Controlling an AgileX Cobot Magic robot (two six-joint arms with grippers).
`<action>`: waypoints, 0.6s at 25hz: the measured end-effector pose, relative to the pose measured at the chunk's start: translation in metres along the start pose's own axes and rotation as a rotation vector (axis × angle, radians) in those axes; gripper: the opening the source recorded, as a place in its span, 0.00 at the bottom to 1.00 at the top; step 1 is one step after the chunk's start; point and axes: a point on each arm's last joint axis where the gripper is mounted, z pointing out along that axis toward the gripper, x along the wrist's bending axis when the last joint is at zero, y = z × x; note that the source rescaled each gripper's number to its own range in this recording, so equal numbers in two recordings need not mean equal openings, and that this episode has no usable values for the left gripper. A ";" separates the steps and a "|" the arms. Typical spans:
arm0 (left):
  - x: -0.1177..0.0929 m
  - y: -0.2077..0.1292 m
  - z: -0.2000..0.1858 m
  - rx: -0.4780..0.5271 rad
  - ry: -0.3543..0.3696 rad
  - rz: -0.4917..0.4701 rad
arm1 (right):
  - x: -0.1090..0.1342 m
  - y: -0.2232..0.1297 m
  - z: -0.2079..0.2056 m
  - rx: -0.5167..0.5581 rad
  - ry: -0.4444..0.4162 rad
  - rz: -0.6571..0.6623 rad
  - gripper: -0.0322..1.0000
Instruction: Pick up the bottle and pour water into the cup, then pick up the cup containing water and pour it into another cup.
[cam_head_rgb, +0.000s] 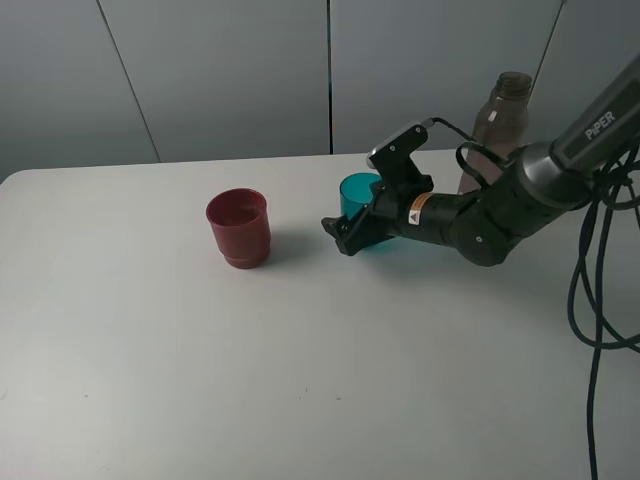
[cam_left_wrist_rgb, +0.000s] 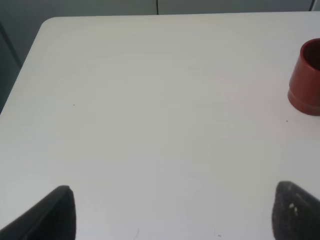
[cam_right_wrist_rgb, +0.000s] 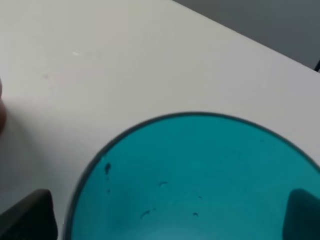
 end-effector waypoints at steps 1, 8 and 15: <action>0.000 0.000 0.000 0.000 0.000 0.000 | -0.001 0.002 -0.002 0.005 -0.003 0.000 0.99; 0.000 0.000 0.000 0.000 0.000 0.000 | -0.002 0.008 -0.013 0.084 -0.014 0.055 1.00; 0.000 0.000 0.000 0.000 0.000 -0.002 | 0.003 -0.002 -0.036 0.179 -0.006 0.060 1.00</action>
